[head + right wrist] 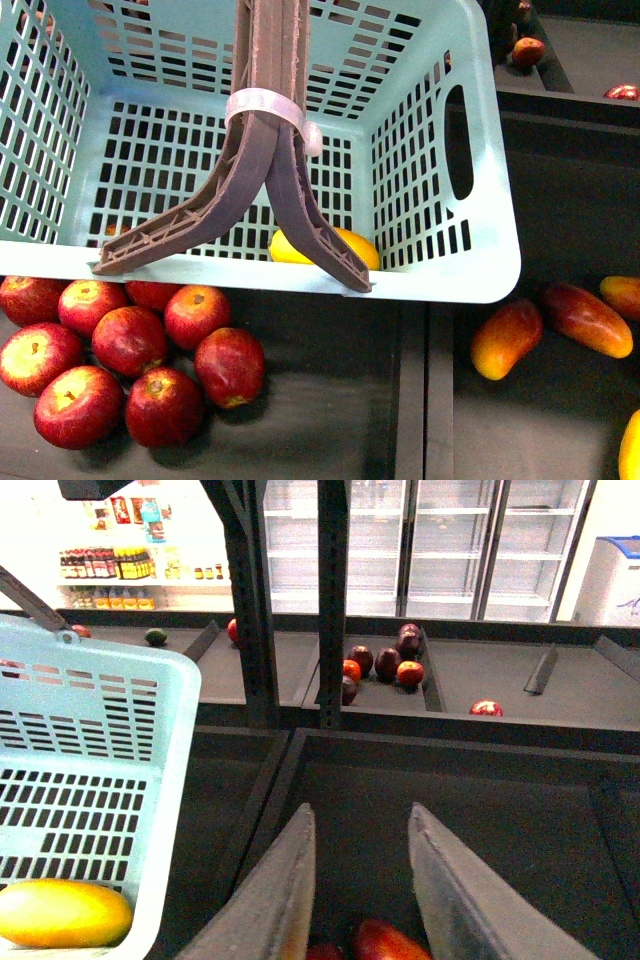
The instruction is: Pick mango and avocado into basket
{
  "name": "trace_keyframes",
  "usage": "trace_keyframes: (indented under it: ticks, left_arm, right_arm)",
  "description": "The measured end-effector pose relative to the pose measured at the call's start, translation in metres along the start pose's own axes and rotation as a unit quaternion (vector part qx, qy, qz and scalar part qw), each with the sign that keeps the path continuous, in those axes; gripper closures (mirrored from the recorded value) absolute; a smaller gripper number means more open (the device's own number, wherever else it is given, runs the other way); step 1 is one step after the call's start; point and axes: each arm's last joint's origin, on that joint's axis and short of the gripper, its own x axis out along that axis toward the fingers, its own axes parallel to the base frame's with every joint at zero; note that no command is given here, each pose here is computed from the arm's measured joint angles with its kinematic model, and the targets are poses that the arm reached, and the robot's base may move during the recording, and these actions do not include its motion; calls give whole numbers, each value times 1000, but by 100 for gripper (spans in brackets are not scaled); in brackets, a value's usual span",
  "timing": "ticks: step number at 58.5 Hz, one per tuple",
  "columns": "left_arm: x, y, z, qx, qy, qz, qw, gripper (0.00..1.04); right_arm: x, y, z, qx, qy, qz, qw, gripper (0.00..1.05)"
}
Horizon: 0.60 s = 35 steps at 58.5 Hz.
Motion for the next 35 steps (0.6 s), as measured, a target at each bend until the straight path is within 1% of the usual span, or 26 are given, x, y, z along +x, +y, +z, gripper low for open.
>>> trace_keyframes:
  ticks: [5,6,9,13,15,17,21,35]
  left_arm:
    - [0,0,0,0,0,0,1000,99]
    - [0,0,0,0,0,0,1000,99]
    - [0,0,0,0,0,0,1000,99]
    - [0,-1,0,0,1,-1,1000,99]
    - [0,-2,-1,2,1,-2,1000,99]
    - [0,-3,-2,3,3,-4,1000,99]
    - [1,-4,-2,4,5,-9,1000,99]
    - [0,-4,-2,1,5,-11,1000,99]
  right_arm:
    - [0,0,0,0,0,0,1000,38]
    - [0,0,0,0,0,0,1000,36]
    - [0,0,0,0,0,0,1000,25]
    - [0,0,0,0,0,-2,1000,15]
    - [0,0,0,0,1,-2,1000,8]
    - [0,0,0,0,1,-2,1000,6]
    - [0,0,0,0,1,-1,1000,8]
    - [0,0,-1,0,2,-2,1000,8]
